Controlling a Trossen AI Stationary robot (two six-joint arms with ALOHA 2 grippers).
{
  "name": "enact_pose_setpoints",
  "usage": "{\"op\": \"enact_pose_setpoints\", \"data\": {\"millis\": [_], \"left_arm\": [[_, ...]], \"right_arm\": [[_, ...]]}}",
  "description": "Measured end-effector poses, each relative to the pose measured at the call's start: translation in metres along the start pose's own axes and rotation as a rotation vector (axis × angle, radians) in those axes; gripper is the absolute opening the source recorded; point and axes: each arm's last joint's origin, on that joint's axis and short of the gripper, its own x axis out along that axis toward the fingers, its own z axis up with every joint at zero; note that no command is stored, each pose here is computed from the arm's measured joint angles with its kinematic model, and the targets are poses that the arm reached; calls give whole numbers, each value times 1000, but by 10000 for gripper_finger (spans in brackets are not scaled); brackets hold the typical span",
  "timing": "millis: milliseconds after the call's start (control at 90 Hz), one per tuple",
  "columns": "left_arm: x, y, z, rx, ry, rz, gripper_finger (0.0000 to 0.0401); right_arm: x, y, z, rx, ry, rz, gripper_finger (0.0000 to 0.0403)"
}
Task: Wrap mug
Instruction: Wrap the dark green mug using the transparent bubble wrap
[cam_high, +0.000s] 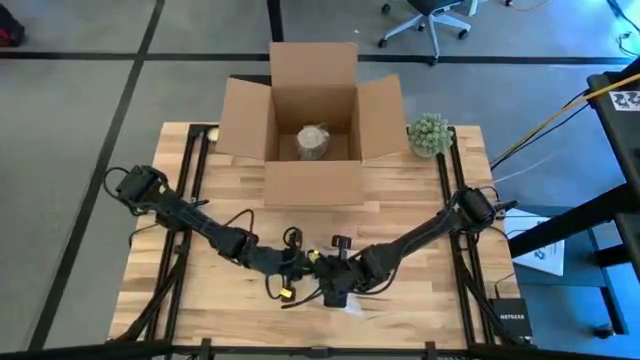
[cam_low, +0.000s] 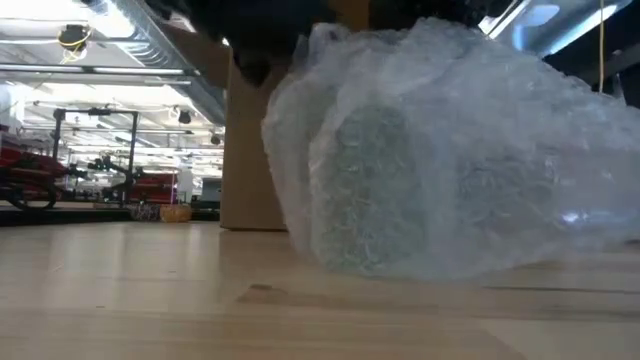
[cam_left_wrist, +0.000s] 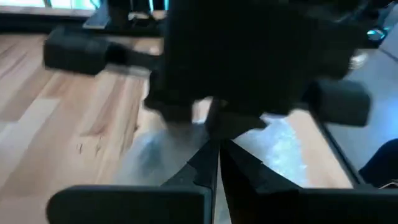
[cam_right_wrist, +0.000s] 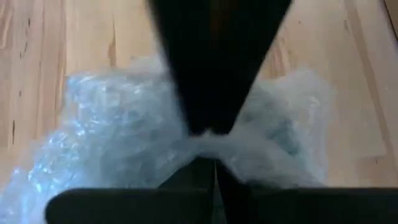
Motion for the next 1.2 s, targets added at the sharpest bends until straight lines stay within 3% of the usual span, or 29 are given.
{"op": "enact_pose_setpoints", "data": {"millis": [211,489,667,767,978,1200], "left_arm": [[7,-3,-11,5,39,1,0],[21,-1,-28,-51,76,46,0],[21,-1,-27,-59,57,58,0],[21,-1,-27,-59,58,59,0],[20,-3,-27,-25,52,63,0],[20,-6,-28,-11,54,39,0]], "right_arm": [[-6,-1,2,4,-5,13,1],[-48,-5,22,20,7,113,1],[-68,-1,38,43,-29,274,1],[-54,7,37,43,-24,339,1],[-3,2,10,55,133,137,1],[7,-2,10,42,177,157,1]]}}
